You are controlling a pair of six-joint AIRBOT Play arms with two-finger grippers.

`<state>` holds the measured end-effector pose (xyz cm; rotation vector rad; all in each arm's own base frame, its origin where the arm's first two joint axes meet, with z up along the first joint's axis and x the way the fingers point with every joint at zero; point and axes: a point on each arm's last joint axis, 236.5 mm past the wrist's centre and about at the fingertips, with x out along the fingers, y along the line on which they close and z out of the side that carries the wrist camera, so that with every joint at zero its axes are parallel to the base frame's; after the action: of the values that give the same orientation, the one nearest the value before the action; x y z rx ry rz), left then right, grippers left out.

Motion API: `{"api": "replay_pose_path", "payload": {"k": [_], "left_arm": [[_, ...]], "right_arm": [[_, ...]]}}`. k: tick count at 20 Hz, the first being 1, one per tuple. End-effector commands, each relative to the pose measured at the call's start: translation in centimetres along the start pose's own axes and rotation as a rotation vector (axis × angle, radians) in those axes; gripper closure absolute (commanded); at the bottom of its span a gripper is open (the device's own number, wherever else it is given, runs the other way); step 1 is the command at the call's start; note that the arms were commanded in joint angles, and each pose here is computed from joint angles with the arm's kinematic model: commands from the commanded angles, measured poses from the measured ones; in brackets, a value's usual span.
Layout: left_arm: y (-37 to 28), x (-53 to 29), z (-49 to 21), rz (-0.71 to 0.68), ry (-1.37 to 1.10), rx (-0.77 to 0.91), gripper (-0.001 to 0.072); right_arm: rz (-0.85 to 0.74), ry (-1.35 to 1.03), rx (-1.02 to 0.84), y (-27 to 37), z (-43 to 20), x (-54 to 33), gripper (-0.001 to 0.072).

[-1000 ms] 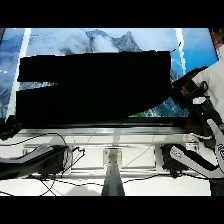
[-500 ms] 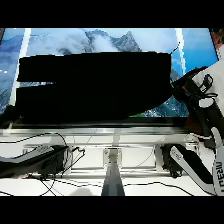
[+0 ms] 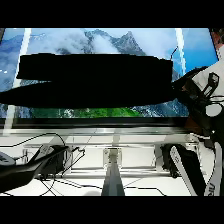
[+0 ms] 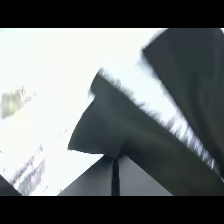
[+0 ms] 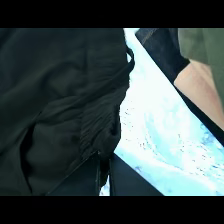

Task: Fold the clothes and pants, and hang the long-sleeved shirts on hangers.

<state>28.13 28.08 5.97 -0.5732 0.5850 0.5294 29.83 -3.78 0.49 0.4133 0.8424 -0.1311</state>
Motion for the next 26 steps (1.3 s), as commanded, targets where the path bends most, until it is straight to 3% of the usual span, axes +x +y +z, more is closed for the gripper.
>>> {"api": "replay_pose_path", "payload": {"k": [1,7,11,16,21,26], "left_arm": [[-0.8,-2.4,3.0,0.022,-0.113,0.041,0.07],[-2.1,-1.5,3.0,0.003,-0.113,0.061,0.0703],[-6.3,3.2,0.0,-0.051,0.023,0.202,0.0704],[-15.3,9.4,0.7,-0.161,0.075,0.295,0.0704],[-23.0,14.7,2.9,-0.22,0.062,0.32,0.0704],[-25.0,18.4,4.4,-0.23,-0.012,0.287,0.0703]], "right_arm": [[-0.012,-0.027,-0.048,0.6,0.0,-3.5,0.0693],[-0.076,-0.164,-0.095,1.6,4.6,-11.6,0.0694],[-0.115,-0.062,-0.089,1.1,4.1,-12.2,0.0694],[-0.119,-0.033,-0.019,0.4,5.6,-8.7,0.0694],[-0.069,-0.156,0.109,0.1,11.4,-2.7,0.0694],[-0.016,-0.168,0.206,0.4,15.4,3.5,0.0694]]}}
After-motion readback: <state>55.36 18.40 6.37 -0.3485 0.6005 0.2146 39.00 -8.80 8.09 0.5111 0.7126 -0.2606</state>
